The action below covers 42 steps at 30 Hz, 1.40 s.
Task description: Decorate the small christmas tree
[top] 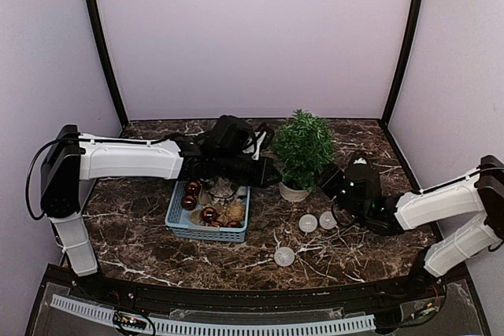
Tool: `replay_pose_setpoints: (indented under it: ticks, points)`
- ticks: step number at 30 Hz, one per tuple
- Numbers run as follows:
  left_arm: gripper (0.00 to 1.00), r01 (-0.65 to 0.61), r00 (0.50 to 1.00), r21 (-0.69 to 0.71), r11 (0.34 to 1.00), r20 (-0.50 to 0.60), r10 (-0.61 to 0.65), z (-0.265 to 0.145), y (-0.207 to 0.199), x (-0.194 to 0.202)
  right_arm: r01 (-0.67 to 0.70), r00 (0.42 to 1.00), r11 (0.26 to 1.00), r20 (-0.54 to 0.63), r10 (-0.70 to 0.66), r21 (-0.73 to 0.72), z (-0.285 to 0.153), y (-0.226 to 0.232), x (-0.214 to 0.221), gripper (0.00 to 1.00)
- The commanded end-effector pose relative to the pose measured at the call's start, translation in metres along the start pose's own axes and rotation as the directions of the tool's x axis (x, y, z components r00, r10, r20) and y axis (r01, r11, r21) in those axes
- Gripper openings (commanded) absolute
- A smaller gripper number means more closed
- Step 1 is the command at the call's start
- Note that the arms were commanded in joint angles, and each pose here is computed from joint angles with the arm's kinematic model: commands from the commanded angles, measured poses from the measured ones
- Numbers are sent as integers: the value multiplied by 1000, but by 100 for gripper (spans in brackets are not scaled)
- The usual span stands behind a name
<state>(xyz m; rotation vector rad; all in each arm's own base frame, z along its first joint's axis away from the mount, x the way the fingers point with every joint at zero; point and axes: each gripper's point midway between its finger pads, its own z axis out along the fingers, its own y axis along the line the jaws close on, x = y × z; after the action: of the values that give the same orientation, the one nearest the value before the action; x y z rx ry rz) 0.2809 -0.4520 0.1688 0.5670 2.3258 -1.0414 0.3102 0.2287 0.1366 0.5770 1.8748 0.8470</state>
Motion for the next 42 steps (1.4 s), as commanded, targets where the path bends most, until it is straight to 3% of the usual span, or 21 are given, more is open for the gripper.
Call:
replay_pose_setpoints:
  ticks: [1, 19, 24, 31, 36, 42]
  points:
    - [0, -23, 999, 13, 1000, 34, 23, -18, -7, -9, 9, 1000, 1000, 27, -9, 12, -13, -2, -11, 63]
    - [0, -32, 999, -3, 999, 38, 32, -19, -1, -12, 108, 994, 990, 24, -111, 94, -57, -23, -57, 88]
    - [0, -39, 999, -4, 999, 33, 39, -20, -1, -12, 160, 987, 981, -35, -157, 107, -76, -34, -70, 90]
    - [0, -50, 998, -8, 999, 31, 50, -20, 0, -11, 202, 959, 978, -192, -208, -54, -98, -30, -38, 85]
    - [19, -62, 997, -30, 998, 41, 63, -24, 2, -15, 132, 959, 981, -233, -162, -140, -107, -37, -17, 76]
    - [40, -77, 994, -55, 995, 68, 81, -38, 2, -20, 109, 965, 989, -229, -129, -98, -113, -59, -11, 69]
